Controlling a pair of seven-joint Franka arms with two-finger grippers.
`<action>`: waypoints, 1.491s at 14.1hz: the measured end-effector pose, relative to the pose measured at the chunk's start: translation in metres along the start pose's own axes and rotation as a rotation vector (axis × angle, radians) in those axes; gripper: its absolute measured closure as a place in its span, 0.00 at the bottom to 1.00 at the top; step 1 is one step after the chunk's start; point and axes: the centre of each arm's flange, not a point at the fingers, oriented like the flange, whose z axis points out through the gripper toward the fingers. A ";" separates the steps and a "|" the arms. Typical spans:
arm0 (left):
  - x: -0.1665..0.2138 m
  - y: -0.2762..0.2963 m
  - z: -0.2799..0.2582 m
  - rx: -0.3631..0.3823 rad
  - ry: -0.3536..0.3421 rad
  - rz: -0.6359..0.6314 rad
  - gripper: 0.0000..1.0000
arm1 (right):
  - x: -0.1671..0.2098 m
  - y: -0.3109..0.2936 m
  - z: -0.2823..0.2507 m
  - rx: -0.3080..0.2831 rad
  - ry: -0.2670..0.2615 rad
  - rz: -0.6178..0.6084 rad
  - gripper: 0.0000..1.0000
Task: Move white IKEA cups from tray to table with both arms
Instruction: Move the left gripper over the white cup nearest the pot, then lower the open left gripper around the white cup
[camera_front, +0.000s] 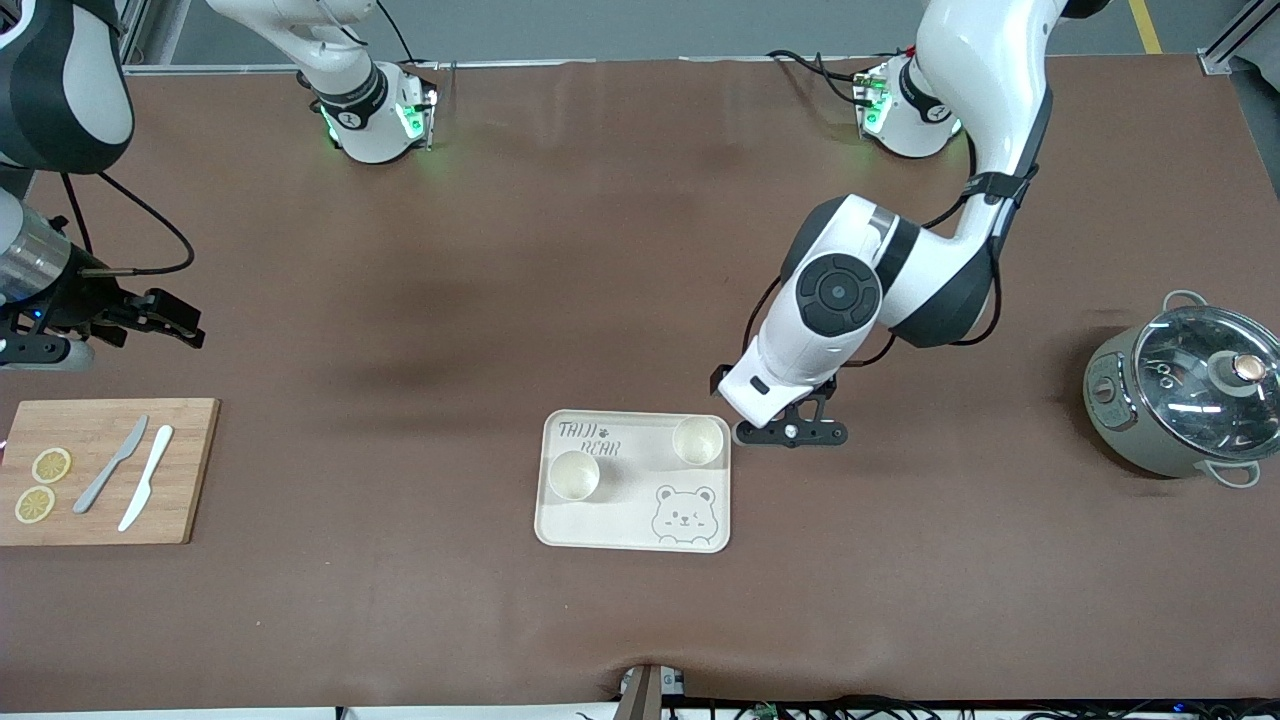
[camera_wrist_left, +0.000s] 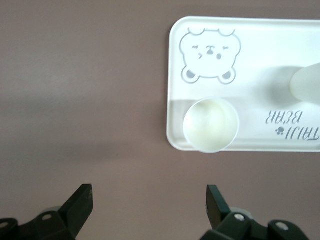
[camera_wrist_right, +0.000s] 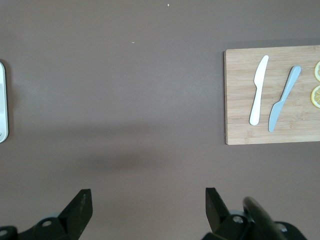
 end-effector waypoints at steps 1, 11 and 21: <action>0.002 0.003 0.006 -0.003 0.002 0.002 0.00 | 0.000 0.000 0.000 0.000 0.000 0.000 0.00; 0.012 0.024 0.070 0.027 0.057 0.060 0.00 | 0.000 0.000 0.000 0.000 0.000 0.000 0.00; 0.021 0.016 0.111 0.035 0.073 0.073 0.00 | 0.000 0.000 0.000 0.000 0.000 0.000 0.00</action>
